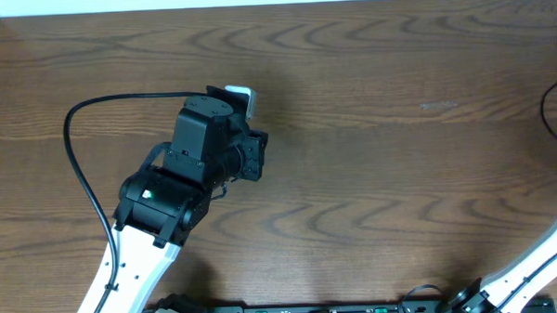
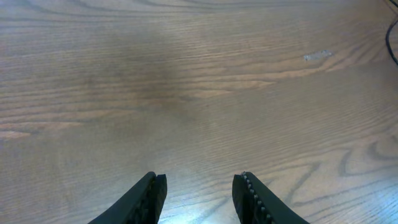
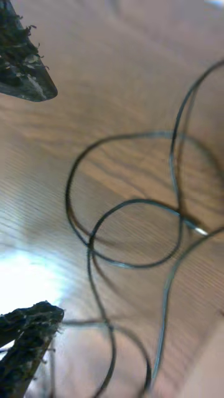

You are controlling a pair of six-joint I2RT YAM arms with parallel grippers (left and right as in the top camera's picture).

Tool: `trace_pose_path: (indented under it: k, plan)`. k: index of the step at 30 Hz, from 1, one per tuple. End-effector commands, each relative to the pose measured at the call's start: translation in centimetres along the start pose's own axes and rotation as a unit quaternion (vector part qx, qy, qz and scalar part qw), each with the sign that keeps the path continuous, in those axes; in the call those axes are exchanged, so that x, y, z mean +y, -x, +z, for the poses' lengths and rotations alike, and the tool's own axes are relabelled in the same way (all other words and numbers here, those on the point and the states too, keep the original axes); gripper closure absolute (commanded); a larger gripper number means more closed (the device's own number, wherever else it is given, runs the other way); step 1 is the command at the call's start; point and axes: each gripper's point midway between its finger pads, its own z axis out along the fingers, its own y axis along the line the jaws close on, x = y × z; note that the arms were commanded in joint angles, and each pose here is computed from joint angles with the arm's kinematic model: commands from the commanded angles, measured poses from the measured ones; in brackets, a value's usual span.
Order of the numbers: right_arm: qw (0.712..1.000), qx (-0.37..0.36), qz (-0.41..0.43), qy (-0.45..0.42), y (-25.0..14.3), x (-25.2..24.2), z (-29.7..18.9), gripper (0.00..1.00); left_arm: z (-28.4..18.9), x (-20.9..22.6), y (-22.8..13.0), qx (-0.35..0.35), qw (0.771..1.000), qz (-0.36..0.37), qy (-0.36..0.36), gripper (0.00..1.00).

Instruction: Untangle cables

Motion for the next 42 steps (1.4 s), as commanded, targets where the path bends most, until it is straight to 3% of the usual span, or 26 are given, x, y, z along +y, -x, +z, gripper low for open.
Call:
trace_pose_path:
  k: [1, 16, 18, 20, 23, 32, 37, 42]
  plan:
    - [0.998, -0.052, 0.024, -0.023, 0.0, -0.8, -6.7, 0.01, -0.5, 0.4, 0.5, -0.012, 1.000, 0.011, 0.015, 0.60]
    - [0.999, -0.044, 0.013, -0.007, -7.8, -0.8, -12.6, 0.01, -0.9, 1.0, 1.6, -0.039, 0.999, 0.010, 0.035, 0.49]
    - [0.999, -0.047, 0.008, -0.004, -8.7, -0.7, -13.4, 0.01, -1.1, 1.0, 1.6, -0.042, 0.998, 0.010, 0.036, 0.44]
    - [0.998, -0.056, -0.002, 0.005, -9.7, 0.0, -14.5, 0.01, -1.3, 1.0, 1.7, -0.046, 0.998, 0.011, 0.036, 0.21]
    - [0.996, -0.074, -0.034, 0.023, -11.0, 1.4, -16.1, 0.01, -1.7, 1.7, 2.0, -0.055, 0.997, 0.010, 0.054, 0.07]
    - [0.970, -0.142, -0.180, 0.085, -17.0, 7.9, -21.3, 0.01, -3.8, 3.9, 1.8, -0.074, 0.990, 0.000, 0.118, 0.06]
    - [0.945, -0.123, -0.282, 0.114, -21.9, 10.9, -21.5, 0.01, -5.8, 6.2, 2.1, -0.101, 0.978, -0.017, 0.184, 0.05]
    - [0.935, -0.083, -0.329, 0.104, -25.0, 11.5, -19.0, 0.01, -8.2, 8.3, 2.7, -0.137, 0.960, -0.032, 0.241, 0.05]
